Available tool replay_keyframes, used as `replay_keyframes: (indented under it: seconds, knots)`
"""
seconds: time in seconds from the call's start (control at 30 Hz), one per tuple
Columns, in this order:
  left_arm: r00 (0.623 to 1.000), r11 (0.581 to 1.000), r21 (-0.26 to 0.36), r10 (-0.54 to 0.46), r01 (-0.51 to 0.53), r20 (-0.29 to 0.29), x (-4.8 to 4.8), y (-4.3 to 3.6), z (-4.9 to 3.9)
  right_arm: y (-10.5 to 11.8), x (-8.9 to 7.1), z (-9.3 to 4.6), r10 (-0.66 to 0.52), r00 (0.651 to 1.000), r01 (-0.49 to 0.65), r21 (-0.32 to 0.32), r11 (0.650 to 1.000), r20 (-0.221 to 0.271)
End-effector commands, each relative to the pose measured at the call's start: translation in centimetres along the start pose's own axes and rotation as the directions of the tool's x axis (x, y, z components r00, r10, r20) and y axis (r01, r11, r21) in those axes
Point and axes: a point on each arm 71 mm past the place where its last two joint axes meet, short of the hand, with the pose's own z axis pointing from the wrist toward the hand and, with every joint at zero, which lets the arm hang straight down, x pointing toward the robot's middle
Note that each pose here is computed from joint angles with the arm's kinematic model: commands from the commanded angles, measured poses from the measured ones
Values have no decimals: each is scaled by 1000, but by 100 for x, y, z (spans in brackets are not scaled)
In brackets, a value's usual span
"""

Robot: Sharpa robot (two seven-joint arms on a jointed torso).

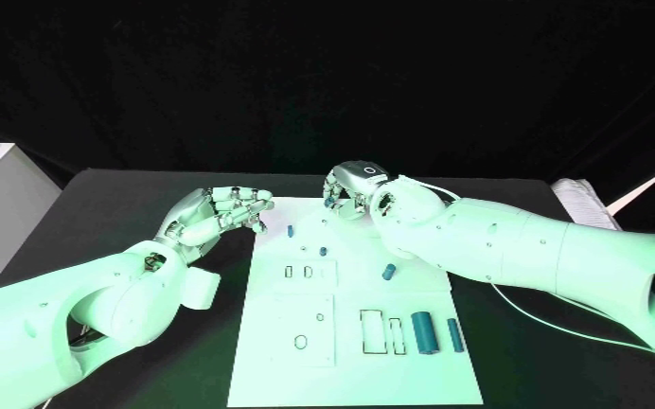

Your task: Assemble the parts on the task board

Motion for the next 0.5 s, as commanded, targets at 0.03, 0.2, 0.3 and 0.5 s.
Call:
replay_keyframes:
  seconds: [0.03,0.2,0.3,0.5]
  knots:
    - [1000,1000,7,-7,7,-18,20,-15,4,18,106,-33,-31,998,31,-15,999,-59]
    - [1000,1000,6,-6,6,-15,15,-14,4,16,112,-44,-35,998,34,-17,999,-55]
    - [1000,1000,6,-5,5,-13,14,-14,4,18,114,-48,-34,998,33,-17,999,-52]
    - [1000,1000,5,-4,4,-10,11,-13,5,23,114,-49,-33,998,32,-19,999,-46]
